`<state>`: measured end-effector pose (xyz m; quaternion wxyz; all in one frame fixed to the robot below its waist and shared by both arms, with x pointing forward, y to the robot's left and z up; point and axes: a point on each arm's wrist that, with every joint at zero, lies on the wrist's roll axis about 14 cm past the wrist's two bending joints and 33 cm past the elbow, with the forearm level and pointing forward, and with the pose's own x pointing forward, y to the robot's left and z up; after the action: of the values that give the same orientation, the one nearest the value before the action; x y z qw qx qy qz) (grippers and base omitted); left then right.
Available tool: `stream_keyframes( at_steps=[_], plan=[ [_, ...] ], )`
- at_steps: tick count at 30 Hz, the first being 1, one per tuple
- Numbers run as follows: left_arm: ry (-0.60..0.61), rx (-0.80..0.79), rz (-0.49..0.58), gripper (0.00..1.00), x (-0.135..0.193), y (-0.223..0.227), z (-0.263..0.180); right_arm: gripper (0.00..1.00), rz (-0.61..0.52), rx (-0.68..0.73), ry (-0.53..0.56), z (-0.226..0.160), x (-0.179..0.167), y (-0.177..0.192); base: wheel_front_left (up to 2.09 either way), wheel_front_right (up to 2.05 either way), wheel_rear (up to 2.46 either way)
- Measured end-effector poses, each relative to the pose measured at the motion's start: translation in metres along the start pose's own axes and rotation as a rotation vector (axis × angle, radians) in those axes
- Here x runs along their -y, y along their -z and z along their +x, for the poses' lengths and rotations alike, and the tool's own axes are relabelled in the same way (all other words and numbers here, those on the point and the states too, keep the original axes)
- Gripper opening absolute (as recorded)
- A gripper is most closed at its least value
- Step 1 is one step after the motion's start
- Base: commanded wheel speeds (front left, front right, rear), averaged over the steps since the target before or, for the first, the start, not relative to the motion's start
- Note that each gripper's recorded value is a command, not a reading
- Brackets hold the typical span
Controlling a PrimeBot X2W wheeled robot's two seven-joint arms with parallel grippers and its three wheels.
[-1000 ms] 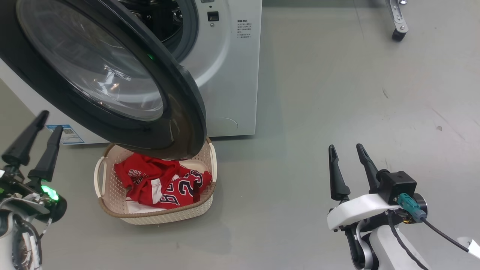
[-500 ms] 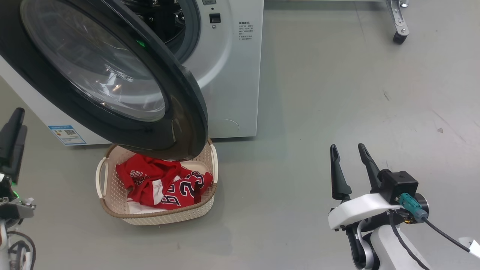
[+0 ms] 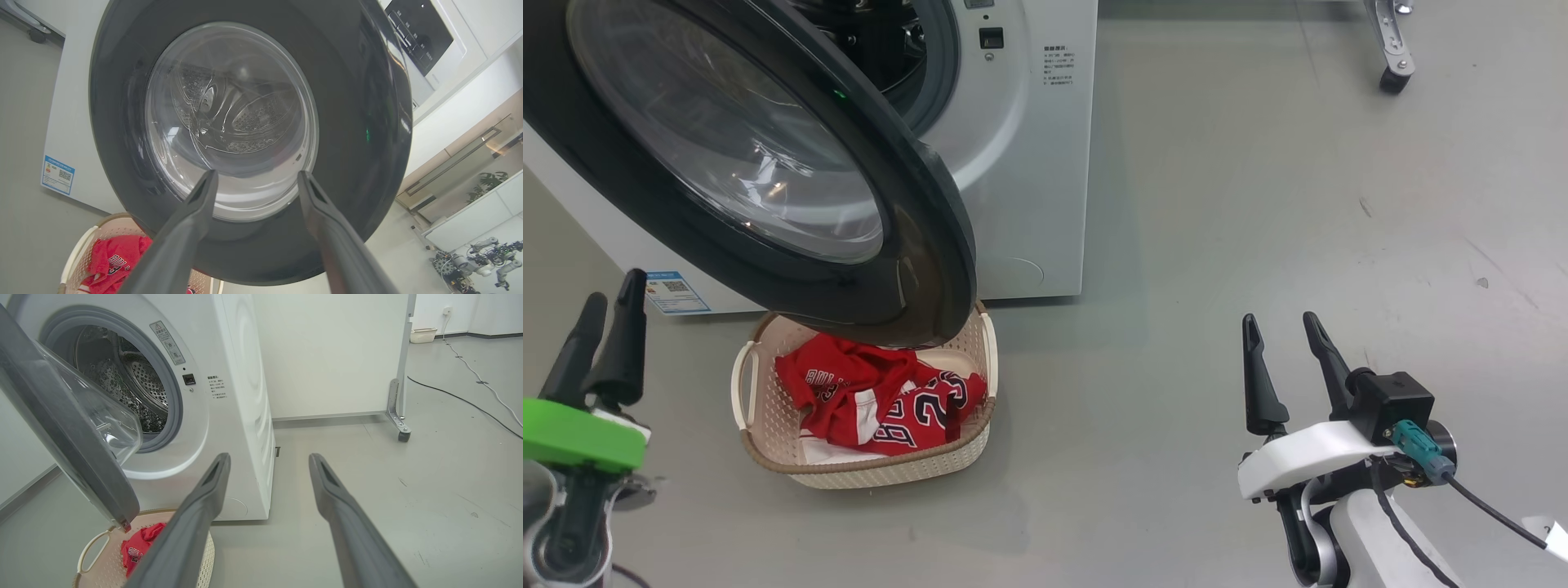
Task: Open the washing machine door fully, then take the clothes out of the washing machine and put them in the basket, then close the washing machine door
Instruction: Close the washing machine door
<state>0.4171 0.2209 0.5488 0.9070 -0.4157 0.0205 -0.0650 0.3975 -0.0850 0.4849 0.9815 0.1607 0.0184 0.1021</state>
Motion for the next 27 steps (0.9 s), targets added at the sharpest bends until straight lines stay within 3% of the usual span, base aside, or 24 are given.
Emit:
stream_keyframes(
  at_steps=[5, 8, 18, 23, 27],
  plan=[
    [-0.021, 0.029, 0.259, 1.00, -0.009, 0.000, -0.010, 1.00, 0.001, -0.001, 0.002, 0.000, 0.001, 0.001, 0.00, 0.00, 0.00],
    [-0.019, 0.037, 0.343, 1.00, -0.013, 0.008, -0.015, 1.00, 0.002, 0.000, 0.003, 0.000, 0.001, 0.000, 0.00, 0.00, 0.00],
    [-0.075, 0.015, 0.581, 1.00, -0.054, 0.036, -0.045, 1.00, 0.001, 0.006, 0.008, -0.001, 0.003, -0.002, 0.00, 0.00, 0.00],
    [-0.128, -0.077, 0.668, 1.00, -0.076, 0.054, -0.056, 1.00, 0.000, 0.010, 0.010, -0.001, 0.003, -0.003, 0.00, 0.00, 0.00],
    [-0.162, -0.065, 0.664, 1.00, -0.079, 0.056, -0.056, 1.00, 0.000, 0.012, 0.009, -0.001, 0.003, -0.004, 0.00, 0.00, 0.00]
  ],
)
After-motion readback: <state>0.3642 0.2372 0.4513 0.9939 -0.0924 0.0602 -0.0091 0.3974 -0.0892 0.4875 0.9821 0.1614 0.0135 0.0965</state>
